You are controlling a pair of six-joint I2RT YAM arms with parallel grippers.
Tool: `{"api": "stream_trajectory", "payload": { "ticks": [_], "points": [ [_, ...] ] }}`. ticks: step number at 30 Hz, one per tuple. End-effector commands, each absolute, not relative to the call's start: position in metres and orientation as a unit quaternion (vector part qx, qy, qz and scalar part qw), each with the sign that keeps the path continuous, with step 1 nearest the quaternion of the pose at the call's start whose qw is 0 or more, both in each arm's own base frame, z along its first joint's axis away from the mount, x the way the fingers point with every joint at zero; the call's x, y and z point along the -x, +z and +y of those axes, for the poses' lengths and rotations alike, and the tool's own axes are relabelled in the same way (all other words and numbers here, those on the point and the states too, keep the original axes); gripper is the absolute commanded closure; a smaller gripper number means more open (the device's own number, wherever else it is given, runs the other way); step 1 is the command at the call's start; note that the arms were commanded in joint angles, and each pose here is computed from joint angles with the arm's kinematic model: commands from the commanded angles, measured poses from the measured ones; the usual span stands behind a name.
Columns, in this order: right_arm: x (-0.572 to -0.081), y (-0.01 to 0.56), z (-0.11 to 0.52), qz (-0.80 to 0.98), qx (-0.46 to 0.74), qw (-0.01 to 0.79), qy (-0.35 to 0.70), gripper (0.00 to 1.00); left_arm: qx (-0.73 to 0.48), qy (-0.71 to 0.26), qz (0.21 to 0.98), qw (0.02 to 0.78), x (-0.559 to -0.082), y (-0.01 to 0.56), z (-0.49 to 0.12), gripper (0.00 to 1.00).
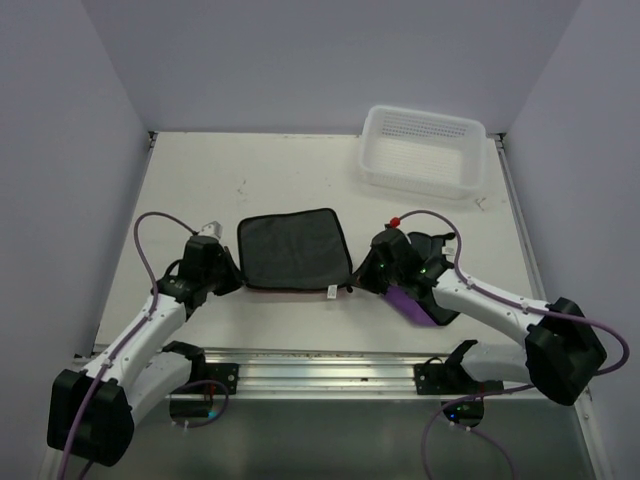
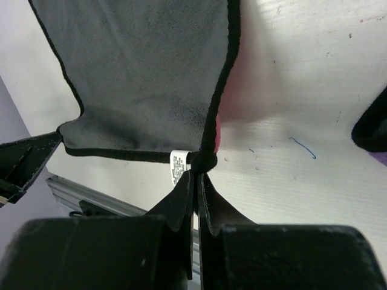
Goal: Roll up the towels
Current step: Fold the towel
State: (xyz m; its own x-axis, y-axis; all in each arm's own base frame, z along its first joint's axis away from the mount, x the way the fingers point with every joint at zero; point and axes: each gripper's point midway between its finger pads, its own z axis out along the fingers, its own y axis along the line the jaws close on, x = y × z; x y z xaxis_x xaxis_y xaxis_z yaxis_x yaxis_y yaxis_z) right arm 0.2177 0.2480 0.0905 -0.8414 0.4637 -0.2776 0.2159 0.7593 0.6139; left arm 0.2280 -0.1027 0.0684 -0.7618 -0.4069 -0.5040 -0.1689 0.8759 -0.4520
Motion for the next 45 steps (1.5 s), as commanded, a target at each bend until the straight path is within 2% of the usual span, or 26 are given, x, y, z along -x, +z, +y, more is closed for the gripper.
{"api": "stream_trajectory", "payload": {
  "ticks": [1, 16, 34, 45],
  "points": [
    [-0.243, 0.107, 0.252, 0.901, -0.202, 0.238, 0.302, 1.00, 0.165, -0.193, 0.905, 0.341, -0.251, 0.082, -0.103, 1.00],
    [-0.305, 0.135, 0.278, 0.888, -0.217, 0.231, 0.332, 1.00, 0.155, -0.176, 0.898, 0.372, -0.293, 0.117, -0.105, 1.00],
    [-0.373, 0.150, 0.283, 0.876, -0.245, 0.243, 0.337, 1.00, 0.172, -0.120, 0.898, 0.387, -0.323, 0.117, -0.086, 1.00],
    [-0.398, 0.152, 0.297, 0.874, -0.244, 0.240, 0.346, 1.00, 0.174, -0.100, 0.899, 0.389, -0.341, 0.113, -0.077, 1.00]
  ]
}}
